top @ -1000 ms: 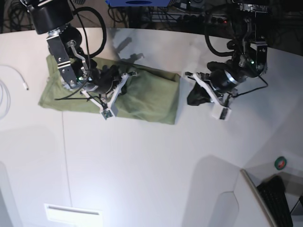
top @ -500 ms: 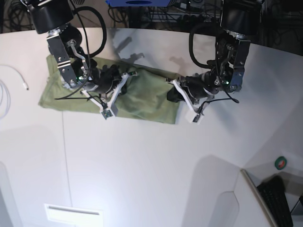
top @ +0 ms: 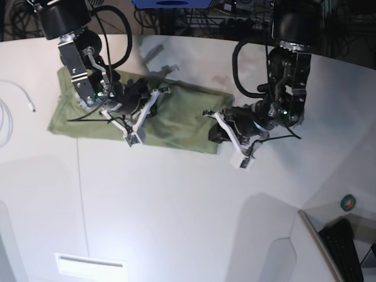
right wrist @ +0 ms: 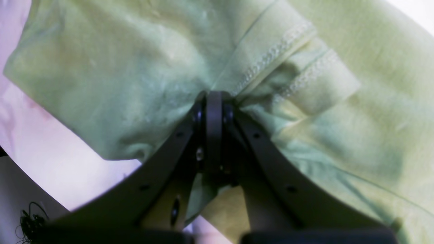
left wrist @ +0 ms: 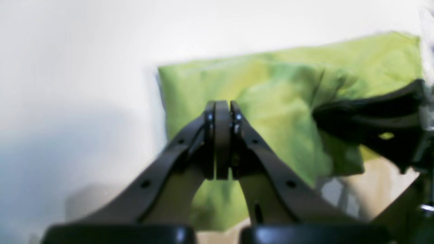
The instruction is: Layout the t-shirt on the table in an organized manner, then fold the t-shirt properly
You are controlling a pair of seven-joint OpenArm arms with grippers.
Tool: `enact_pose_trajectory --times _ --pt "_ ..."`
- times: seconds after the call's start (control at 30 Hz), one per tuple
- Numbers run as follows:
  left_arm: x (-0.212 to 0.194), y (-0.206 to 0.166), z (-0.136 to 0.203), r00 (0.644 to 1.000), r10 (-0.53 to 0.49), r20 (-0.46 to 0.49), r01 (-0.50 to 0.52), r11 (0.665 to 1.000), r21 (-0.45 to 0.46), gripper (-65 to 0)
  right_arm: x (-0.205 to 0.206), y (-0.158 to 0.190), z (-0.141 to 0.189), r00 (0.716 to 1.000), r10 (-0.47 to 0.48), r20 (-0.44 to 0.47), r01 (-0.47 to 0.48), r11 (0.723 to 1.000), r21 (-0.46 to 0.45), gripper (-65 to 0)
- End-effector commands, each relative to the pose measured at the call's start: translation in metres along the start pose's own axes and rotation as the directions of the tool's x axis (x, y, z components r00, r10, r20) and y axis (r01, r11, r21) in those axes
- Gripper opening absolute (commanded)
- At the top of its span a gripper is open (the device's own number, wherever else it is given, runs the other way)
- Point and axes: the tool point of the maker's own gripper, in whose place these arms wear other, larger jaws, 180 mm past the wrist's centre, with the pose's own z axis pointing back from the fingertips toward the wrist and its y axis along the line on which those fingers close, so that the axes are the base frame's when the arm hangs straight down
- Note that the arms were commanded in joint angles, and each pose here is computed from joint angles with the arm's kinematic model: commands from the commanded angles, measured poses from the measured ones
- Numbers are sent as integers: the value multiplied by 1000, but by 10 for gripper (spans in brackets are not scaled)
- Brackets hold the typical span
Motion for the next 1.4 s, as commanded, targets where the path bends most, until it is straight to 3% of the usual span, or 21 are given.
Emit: enact_pose_trajectory --times 0.0,0.1,0.17,0.33,0.5,0.73,0.83,0.97,1.07,1.2,1.37 --pt "11 -5 -6 1000 -19 19 19 1000 -7 -650 -15 -3 0 998 7 -67 -8 1000 -15 -650" --pt "-22 -2 -19 994 -60 -93 62 998 22 -650 -15 -3 0 998 7 -66 -8 1000 -15 -650" --pt "-27 2 -19 992 -67 -108 71 997 31 -650 -15 -3 0 998 7 -66 -8 1000 -15 -650" --pt "10 3 5 999 -38 10 38 999 18 -650 -14 -2 1 998 8 -63 -9 1000 -14 -650" --pt "17 -13 12 999 -44 13 44 999 -19 -650 -13 -2 1 998 9 -60 -10 1000 -14 -650" --pt "-48 4 3 988 -8 -153 13 999 31 -650 -15 -9 3 998 15 -66 -17 1000 -27 -650" --pt "-37 5 7 993 -5 -121 8 999 32 -650 -15 -11 4 998 17 -66 -19 999 -30 -650" --pt "11 -6 13 999 -38 -2 38 999 4 -650 -15 -11 4 998 17 -66 -19 999 -30 -650" --pt "33 -13 6 998 -54 30 54 998 -10 -650 -15 -11 4 998 17 -66 -19 999 -30 -650" --pt "41 -10 -15 1000 -4 8 4 1000 -25 -650 -15 -11 4 998 17 -66 -19 999 -30 -650" --pt "14 10 -39 998 44 -34 -44 999 9 -650 -15 -11 4 998 17 -66 -19 999 -30 -650"
